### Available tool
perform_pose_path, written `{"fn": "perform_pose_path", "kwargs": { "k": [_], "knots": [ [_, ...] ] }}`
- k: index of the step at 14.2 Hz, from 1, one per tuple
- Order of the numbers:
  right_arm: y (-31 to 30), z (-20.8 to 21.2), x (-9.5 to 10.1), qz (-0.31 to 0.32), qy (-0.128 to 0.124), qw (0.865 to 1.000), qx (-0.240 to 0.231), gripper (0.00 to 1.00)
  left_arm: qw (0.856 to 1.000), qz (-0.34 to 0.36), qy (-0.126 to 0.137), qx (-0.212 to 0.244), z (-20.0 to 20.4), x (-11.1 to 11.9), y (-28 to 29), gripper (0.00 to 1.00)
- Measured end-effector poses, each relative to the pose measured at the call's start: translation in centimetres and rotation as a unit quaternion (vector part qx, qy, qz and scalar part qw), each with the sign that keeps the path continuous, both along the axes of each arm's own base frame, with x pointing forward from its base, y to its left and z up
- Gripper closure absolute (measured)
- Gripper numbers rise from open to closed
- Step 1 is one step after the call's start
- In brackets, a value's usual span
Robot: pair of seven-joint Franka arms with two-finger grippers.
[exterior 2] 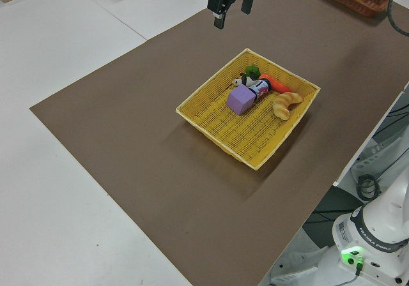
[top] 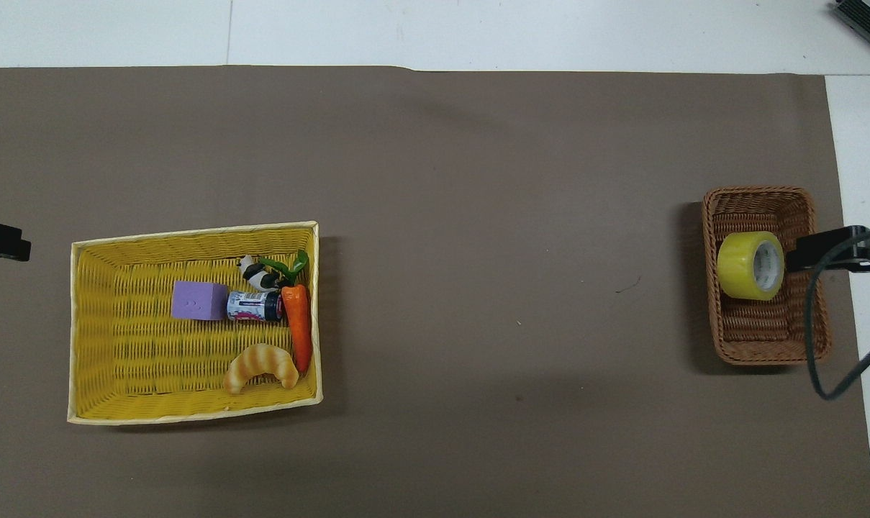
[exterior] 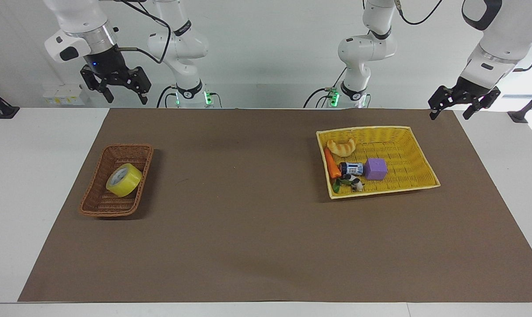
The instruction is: Move tape to another basket
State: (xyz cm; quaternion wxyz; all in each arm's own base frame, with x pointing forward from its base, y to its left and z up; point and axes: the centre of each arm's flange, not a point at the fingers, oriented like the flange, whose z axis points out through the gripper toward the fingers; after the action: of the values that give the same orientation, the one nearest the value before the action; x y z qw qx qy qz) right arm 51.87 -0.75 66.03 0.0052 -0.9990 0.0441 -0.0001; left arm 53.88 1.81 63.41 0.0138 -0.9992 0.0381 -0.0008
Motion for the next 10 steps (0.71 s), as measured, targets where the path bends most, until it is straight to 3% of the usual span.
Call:
{"fn": "perform_pose_path", "kwargs": {
  "k": [10],
  "knots": [
    [0.0,0.11,-0.13,0.0,-0.001,1.0,0.0,0.0,1.0,0.0,0.0,0.0,0.0,0.0,0.0,0.0]
  ]
}}
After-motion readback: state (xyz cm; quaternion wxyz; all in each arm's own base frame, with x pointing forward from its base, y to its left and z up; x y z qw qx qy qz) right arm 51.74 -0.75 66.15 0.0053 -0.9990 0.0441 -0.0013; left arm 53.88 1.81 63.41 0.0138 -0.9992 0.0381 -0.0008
